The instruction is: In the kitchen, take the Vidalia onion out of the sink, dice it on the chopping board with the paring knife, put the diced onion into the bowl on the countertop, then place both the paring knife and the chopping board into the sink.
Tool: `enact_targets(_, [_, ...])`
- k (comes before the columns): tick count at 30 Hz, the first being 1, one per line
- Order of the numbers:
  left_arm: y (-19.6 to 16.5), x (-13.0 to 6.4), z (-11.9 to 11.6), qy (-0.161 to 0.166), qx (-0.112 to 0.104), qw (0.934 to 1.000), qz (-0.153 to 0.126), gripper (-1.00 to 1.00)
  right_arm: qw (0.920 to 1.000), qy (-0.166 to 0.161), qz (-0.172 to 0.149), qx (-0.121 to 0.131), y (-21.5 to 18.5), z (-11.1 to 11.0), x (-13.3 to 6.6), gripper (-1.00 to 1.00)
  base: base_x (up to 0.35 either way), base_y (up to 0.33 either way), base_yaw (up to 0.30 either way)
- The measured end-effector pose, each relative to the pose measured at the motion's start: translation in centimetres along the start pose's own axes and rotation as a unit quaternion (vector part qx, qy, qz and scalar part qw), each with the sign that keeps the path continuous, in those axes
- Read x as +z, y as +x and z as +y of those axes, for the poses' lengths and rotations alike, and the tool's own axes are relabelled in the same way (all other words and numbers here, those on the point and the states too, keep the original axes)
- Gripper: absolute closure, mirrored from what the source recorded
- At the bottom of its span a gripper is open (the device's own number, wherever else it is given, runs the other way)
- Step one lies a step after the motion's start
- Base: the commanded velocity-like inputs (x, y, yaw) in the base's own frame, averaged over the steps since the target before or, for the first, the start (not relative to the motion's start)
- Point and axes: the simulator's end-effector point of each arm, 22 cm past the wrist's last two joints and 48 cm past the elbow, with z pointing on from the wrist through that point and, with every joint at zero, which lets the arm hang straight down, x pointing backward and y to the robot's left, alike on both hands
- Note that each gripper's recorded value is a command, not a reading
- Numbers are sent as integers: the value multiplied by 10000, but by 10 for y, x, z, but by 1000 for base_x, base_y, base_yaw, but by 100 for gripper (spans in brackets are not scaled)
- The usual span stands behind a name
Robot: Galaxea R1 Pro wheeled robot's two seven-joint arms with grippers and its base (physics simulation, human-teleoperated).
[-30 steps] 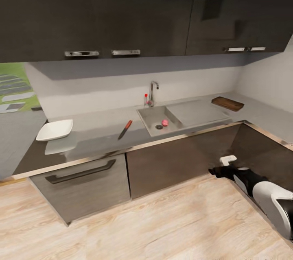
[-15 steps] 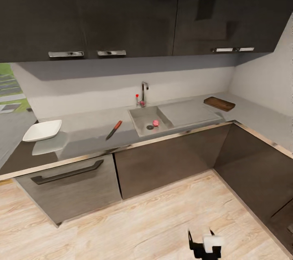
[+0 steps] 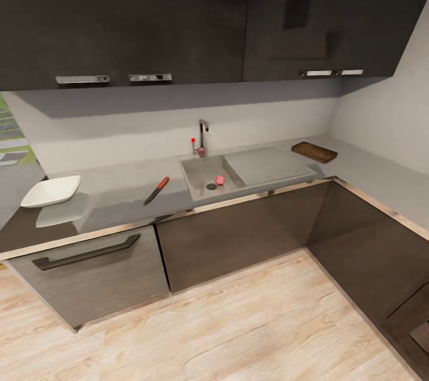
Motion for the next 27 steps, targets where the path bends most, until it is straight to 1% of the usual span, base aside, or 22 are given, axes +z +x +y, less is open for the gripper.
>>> enact_targets(4, [0,0,0,-3,-5,10000,-1,-100,10000,8,6,1,1,0,-1,-100,0,-5,-6])
enact_targets(7, [0,0,1,-5,2,10000,-3,-100,10000,8,4,1,1,0,-1,-100,0,-1,-131])
enact_targets(27, [-7,0,1,-3,-8,10000,-88,-100,10000,28,-80,-21,-5,-5,2,-100,0,0,-245])
